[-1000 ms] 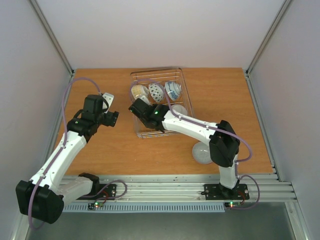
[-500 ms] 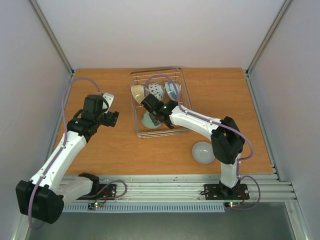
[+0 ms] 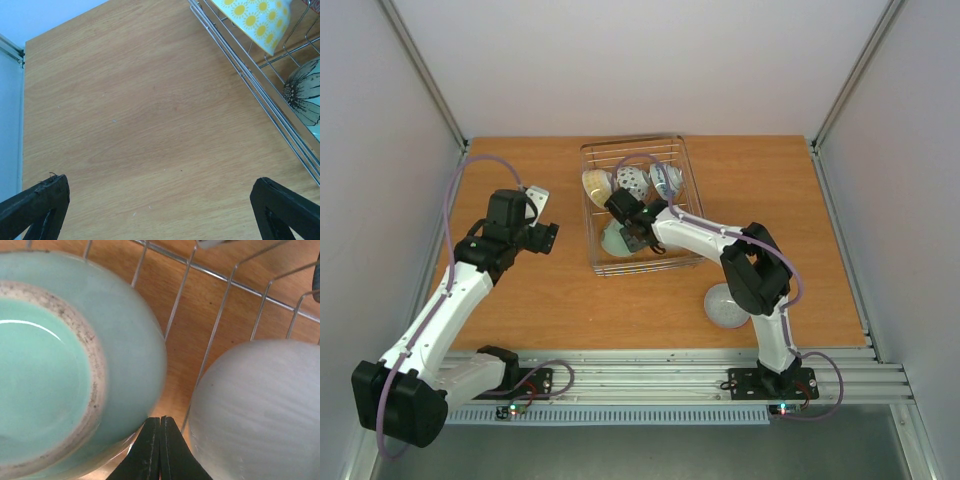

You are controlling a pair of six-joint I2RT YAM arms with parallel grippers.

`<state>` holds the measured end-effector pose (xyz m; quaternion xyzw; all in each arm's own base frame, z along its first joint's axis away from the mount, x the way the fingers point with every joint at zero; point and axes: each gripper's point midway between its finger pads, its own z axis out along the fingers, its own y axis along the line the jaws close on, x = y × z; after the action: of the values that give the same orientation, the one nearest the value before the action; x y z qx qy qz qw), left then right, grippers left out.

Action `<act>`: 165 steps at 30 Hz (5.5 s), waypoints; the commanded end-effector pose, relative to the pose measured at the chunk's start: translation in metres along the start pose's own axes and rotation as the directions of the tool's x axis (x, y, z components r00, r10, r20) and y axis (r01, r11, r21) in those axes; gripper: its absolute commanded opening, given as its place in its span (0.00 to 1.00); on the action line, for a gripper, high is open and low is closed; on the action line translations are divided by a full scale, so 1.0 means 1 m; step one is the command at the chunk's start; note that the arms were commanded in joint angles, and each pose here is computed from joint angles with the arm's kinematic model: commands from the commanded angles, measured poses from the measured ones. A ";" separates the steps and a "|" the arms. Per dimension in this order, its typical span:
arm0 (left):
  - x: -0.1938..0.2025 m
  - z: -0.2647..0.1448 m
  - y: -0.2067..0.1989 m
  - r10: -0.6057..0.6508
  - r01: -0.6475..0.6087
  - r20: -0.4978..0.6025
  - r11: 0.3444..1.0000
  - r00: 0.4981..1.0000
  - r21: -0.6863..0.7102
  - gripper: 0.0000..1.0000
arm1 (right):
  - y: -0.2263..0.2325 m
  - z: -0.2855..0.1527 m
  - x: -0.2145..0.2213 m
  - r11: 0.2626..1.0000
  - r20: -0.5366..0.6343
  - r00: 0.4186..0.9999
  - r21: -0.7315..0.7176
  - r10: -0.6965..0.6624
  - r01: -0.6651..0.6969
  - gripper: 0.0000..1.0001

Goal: Load the bowls into the dish rack

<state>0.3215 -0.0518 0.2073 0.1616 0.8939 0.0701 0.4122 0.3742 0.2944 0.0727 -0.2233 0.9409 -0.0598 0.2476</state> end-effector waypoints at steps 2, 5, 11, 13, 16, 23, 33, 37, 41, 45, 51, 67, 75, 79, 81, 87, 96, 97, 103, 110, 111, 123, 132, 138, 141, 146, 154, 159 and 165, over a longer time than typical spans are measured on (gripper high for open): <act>-0.004 0.002 -0.001 -0.001 0.001 0.023 1.000 1.000 0.004 0.99 | 0.011 -0.004 -0.023 0.998 0.047 0.999 -0.055 0.023 -0.020 0.01; -0.004 0.002 -0.001 0.002 -0.002 0.024 1.000 1.000 0.005 0.99 | 0.012 -0.002 -0.027 0.998 0.054 0.998 -0.052 0.023 -0.020 0.01; -0.003 0.001 -0.001 0.001 -0.001 0.025 1.000 1.000 0.007 0.99 | 0.018 -0.005 -0.037 0.996 0.085 0.996 -0.085 0.019 -0.011 0.01; -0.003 0.001 -0.001 0.002 -0.002 0.025 1.000 1.000 0.007 0.99 | 0.022 -0.008 -0.038 0.993 0.093 0.996 -0.119 0.017 -0.006 0.01; -0.004 0.001 -0.002 0.003 -0.004 0.026 1.000 1.000 0.011 0.99 | 0.029 -0.011 -0.039 0.986 0.095 0.995 -0.164 0.018 -0.002 0.01; -0.004 0.000 -0.001 0.003 -0.003 0.026 1.000 1.000 0.009 0.99 | 0.010 -0.025 -0.030 0.997 0.098 0.994 -0.075 0.039 -0.032 0.01; -0.003 0.002 -0.002 0.003 -0.004 0.022 1.000 1.000 0.011 0.99 | 0.036 -0.069 0.001 0.971 0.099 0.994 -0.237 0.040 -0.016 0.01; -0.003 0.002 -0.002 0.004 -0.004 0.021 1.000 1.000 0.009 1.00 | 0.043 -0.067 0.000 0.964 0.096 0.995 -0.266 0.035 -0.009 0.01; -0.003 0.002 -0.001 0.004 -0.004 0.020 1.000 1.000 0.008 0.99 | 0.051 -0.053 0.000 0.963 0.072 0.997 -0.269 0.017 0.004 0.01; -0.002 0.002 -0.001 0.004 -0.004 0.021 1.000 1.000 0.008 0.99 | 0.056 -0.043 -0.001 0.964 0.057 0.998 -0.266 0.008 0.007 0.01; -0.002 0.003 -0.002 0.005 -0.005 0.019 1.000 1.000 0.011 0.99 | 0.062 -0.033 -0.002 0.964 0.044 0.999 -0.265 -0.002 0.014 0.01; -0.002 0.003 -0.002 0.006 -0.006 0.021 1.000 1.000 0.011 0.99 | 0.055 -0.004 -0.026 0.973 0.038 0.999 -0.233 0.005 0.004 0.01; -0.002 0.002 -0.002 0.006 -0.006 0.021 1.000 1.000 0.013 0.99 | 0.046 -0.010 -0.034 0.974 0.064 0.998 -0.225 0.012 0.003 0.01; -0.001 0.003 -0.003 0.008 -0.008 0.020 1.000 1.000 0.016 0.99 | 0.040 -0.031 -0.026 0.968 0.076 0.996 -0.248 0.045 -0.025 0.01; -0.001 0.003 -0.003 0.008 -0.008 0.018 1.000 1.000 0.019 0.99 | 0.034 -0.041 -0.019 0.969 0.080 0.995 -0.242 0.067 -0.046 0.01; -0.001 0.005 -0.005 0.007 -0.007 0.013 1.000 1.000 0.027 0.99 | 0.010 -0.054 0.009 0.979 0.070 0.992 -0.181 0.109 -0.095 0.01; 0.001 0.005 -0.004 0.009 -0.009 0.006 1.000 1.000 0.024 0.99 | -0.006 -0.033 0.034 0.983 0.013 0.991 -0.130 0.135 -0.132 0.01; 0.001 0.005 -0.005 0.010 -0.010 0.006 1.000 1.000 0.024 0.99 | -0.007 -0.030 0.036 0.982 0.005 0.990 -0.125 0.140 -0.138 0.01; 0.001 0.006 -0.005 0.009 -0.009 0.005 1.000 1.000 0.027 0.99 | -0.026 -0.014 0.047 0.980 -0.030 0.983 -0.080 0.182 -0.183 0.01; 0.001 0.006 -0.005 0.008 -0.008 0.004 1.000 1.000 0.025 0.99 | -0.048 -0.002 0.050 0.975 -0.044 0.975 -0.025 0.220 -0.221 0.01; 0.001 0.006 -0.005 0.008 -0.008 0.003 1.000 1.000 0.024 1.00 | -0.051 0.000 0.050 0.975 -0.047 0.974 -0.010 0.222 -0.223 0.01; 0.002 0.006 -0.004 0.010 -0.010 0.001 1.000 1.000 0.021 0.99 | -0.075 0.005 0.033 0.968 -0.004 0.975 0.115 0.223 -0.222 0.01; 0.001 0.007 -0.005 0.010 -0.010 0.002 1.000 1.000 0.028 0.99 | -0.053 -0.028 0.030 0.966 0.023 0.969 -0.099 0.244 -0.241 0.01; 0.001 0.005 -0.005 0.009 -0.009 0.005 1.000 1.000 0.028 0.99 | -0.061 -0.064 0.027 0.954 0.088 0.957 -0.145 0.278 -0.264 0.01; 0.000 0.004 -0.005 0.008 -0.009 0.007 1.000 1.000 0.028 0.99 | -0.079 -0.081 0.031 0.948 0.122 0.942 -0.093 0.313 -0.304 0.02; 0.000 0.003 -0.005 0.006 -0.007 0.008 0.999 1.000 0.031 1.00 | -0.130 -0.111 0.064 0.886 0.178 0.884 0.103 0.432 -0.453 0.25; 0.001 0.003 -0.007 0.007 -0.007 0.003 0.999 1.000 0.046 0.99 | -0.159 -0.127 0.153 0.712 0.181 0.734 0.181 0.654 -0.679 0.67; 0.002 0.003 -0.009 0.008 -0.008 0.001 0.998 1.000 0.054 0.99 | -0.157 -0.125 0.201 0.656 0.124 0.679 0.182 0.724 -0.733 0.70; 0.002 0.003 -0.010 0.009 -0.009 -0.001 0.998 1.000 0.058 0.99 | -0.150 -0.115 0.251 0.611 0.030 0.632 0.225 0.774 -0.759 0.70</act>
<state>0.3192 -0.0593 0.2016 0.1732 0.8971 0.0488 0.4036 0.2053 0.0608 0.1143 0.1767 0.9436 -0.0554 0.2744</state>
